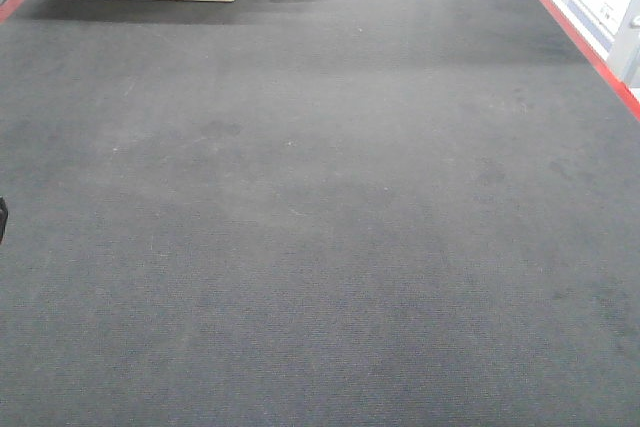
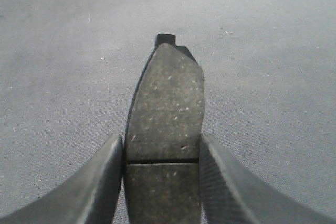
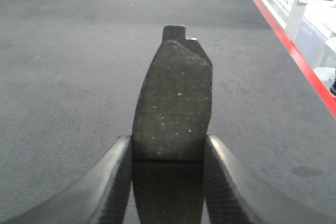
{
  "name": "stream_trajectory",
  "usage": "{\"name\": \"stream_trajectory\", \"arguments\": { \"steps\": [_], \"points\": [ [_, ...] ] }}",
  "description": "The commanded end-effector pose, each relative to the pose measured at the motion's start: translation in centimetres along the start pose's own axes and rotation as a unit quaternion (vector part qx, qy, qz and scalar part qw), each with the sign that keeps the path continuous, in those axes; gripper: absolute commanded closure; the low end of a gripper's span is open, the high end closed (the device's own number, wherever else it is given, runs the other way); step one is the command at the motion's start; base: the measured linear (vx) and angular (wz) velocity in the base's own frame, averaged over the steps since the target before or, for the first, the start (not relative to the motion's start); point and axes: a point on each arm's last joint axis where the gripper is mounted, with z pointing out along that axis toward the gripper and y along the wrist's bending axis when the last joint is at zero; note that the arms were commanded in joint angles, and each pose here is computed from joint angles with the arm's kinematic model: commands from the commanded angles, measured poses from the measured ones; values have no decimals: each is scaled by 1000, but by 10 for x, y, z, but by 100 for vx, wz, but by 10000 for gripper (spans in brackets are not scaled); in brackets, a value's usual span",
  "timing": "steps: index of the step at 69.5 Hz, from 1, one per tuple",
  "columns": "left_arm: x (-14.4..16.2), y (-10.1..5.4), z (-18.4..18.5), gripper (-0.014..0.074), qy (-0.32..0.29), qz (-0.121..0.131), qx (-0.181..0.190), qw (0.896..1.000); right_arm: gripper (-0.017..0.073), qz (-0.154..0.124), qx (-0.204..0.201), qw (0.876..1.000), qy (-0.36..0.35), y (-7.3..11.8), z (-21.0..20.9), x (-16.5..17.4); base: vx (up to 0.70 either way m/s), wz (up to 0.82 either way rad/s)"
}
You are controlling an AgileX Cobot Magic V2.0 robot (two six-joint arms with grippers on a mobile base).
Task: Move and align brake pads A on conveyor
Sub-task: 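Stop the base facing along the conveyor belt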
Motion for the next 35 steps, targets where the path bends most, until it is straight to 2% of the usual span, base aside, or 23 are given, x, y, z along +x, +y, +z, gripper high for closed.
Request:
{"name": "stream_trajectory", "arguments": {
  "steps": [1,35],
  "points": [
    [-16,1,-3,521,-57,-7,-5,998,501,-5,8,998,-61,-2,-3,-18,0,0],
    [-16,1,-3,521,-57,-7,-5,998,501,-5,8,998,-61,-2,-3,-18,0,0]
  ]
}}
